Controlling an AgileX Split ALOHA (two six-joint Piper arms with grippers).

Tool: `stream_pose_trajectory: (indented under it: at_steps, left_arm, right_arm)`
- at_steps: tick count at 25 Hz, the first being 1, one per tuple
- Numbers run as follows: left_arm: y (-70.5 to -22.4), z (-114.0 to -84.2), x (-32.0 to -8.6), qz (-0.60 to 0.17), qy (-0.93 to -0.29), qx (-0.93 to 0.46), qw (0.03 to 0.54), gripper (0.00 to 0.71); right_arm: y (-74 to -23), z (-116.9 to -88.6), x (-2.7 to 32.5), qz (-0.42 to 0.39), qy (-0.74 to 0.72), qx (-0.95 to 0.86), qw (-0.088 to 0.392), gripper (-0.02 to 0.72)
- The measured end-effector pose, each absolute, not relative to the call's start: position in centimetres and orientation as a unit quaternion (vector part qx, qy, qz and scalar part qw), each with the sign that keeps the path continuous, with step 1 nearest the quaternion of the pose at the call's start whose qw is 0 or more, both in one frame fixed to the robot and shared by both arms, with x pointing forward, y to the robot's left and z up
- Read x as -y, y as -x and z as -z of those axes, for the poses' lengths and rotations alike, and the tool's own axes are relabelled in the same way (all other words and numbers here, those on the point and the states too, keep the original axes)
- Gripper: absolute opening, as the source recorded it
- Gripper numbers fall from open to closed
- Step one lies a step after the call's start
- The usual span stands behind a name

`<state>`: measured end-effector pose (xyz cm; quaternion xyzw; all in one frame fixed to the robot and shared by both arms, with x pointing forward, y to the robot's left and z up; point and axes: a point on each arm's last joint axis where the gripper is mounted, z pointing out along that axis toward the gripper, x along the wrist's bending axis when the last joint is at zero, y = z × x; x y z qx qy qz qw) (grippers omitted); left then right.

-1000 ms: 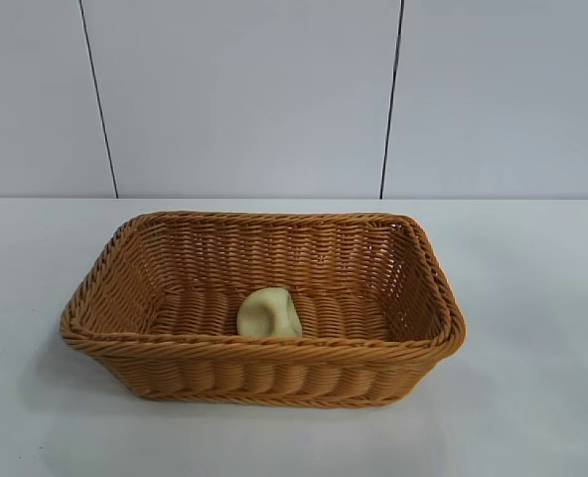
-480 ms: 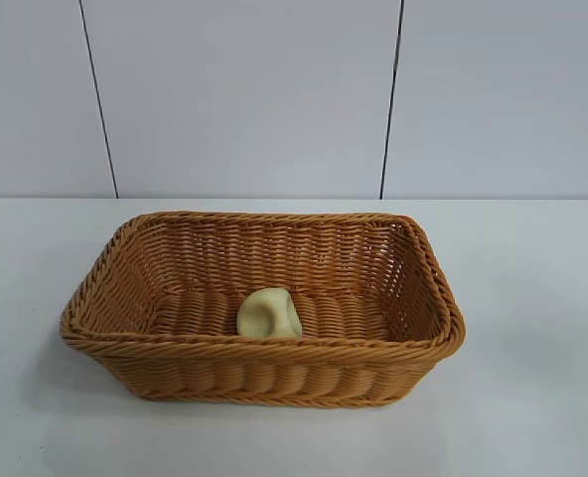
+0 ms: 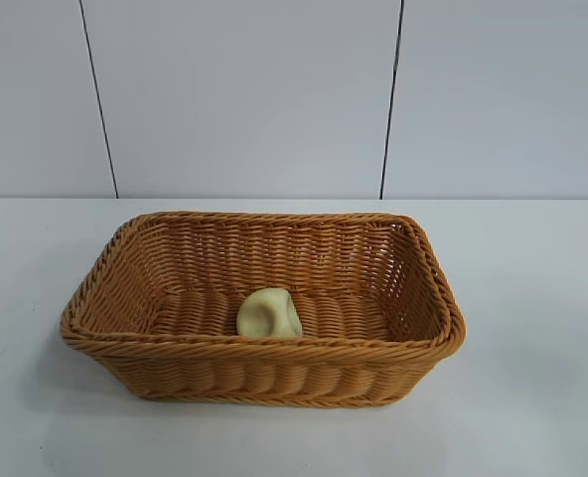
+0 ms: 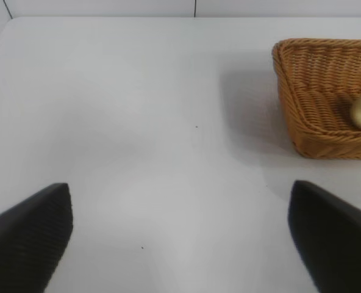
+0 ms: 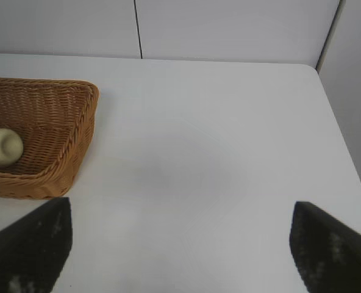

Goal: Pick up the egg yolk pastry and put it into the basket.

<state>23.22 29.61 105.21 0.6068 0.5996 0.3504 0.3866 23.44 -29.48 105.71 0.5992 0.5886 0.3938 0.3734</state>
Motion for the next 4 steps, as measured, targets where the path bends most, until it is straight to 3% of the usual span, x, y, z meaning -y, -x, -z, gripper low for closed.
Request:
stream_pose_trajectory:
  at_steps: [4]
  left_arm:
    - [-23.22, -105.21, -29.61, -0.350, -0.607, -0.600, 0.387, 0.692]
  right_arm:
    - [-23.44, -105.71, 29.48, -0.394, -0.599, -0.589, 0.373, 0.696]
